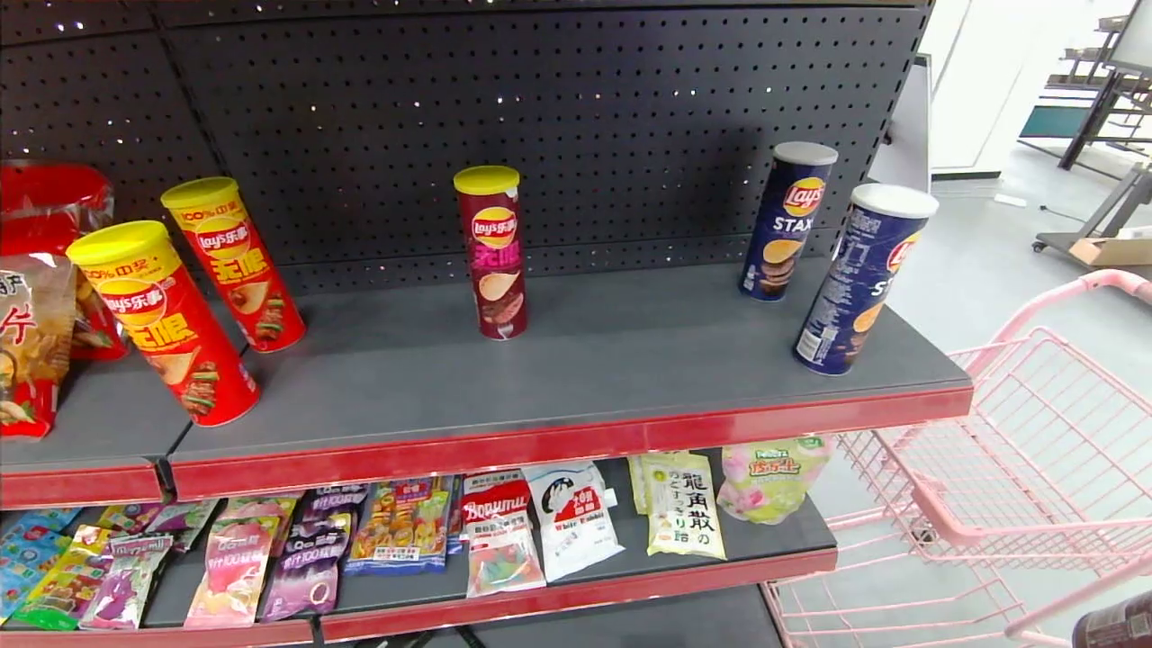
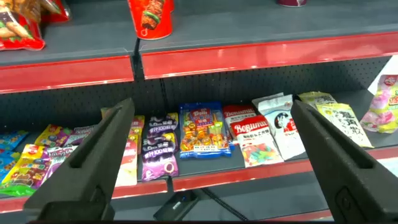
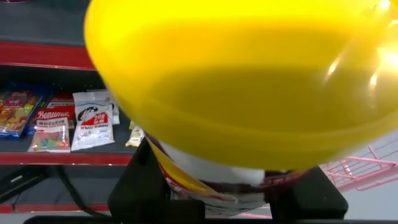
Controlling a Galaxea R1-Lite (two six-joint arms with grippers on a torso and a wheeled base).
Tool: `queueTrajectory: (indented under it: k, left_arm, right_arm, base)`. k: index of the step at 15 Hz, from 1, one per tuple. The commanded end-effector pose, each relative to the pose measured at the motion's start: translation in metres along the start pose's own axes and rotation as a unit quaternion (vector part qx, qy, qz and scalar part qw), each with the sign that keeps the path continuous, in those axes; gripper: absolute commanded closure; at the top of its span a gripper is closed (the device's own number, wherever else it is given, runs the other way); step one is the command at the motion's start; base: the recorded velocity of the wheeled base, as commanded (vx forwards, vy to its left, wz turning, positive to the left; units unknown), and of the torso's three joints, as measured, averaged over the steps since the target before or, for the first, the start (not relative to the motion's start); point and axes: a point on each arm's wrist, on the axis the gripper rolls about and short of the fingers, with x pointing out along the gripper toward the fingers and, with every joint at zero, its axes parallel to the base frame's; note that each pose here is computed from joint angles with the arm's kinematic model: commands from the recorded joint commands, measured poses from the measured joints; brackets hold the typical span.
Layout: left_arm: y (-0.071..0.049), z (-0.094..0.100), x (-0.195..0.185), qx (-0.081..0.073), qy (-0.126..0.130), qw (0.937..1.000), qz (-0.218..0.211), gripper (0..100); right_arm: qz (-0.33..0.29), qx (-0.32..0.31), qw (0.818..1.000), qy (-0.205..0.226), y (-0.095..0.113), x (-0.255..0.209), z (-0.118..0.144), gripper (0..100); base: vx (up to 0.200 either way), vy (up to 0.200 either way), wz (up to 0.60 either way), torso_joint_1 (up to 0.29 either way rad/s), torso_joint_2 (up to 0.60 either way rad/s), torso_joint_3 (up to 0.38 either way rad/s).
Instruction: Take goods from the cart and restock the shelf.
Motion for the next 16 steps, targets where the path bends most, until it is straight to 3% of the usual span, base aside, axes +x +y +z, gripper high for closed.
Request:
queueTrajectory:
  k: [1,7,13,16]
  left_arm:
    - [0.0,0.0,0.0001,0.0,0.0,1.0,0.0,0]
    - [0.0,0.0,0.0001,-0.001,0.0,1.0,0.0,0]
    - [0.0,0.0,0.0001,0.0,0.0,1.0,0.001,0]
    - [0.0,0.0,0.0001,-0.001,0.0,1.0,0.001,0]
  right_arm:
    - [0.0,0.0,1.0,0.0,0.0005,-0.001,-0.0038,100]
    - [0.002,0.0,1.0,0.003,0.0007,-0.0004,-0.005,100]
    - [0.002,-0.001,1.0,0.007,0.001,0.0003,-0.0066,100]
    - [0.002,-0.001,1.0,0.007,0.0011,0.0001,-0.0075,100]
  base:
    - [0.0,0.0,0.0,0.0,0.0,0.0]
    - [0.2,0.0,0.0,0.002,0.0,0.002]
    - [0.0,0.0,0.0,0.0,0.0,0.0]
    - [0.0,0.2,0.0,0.002,0.0,0.002]
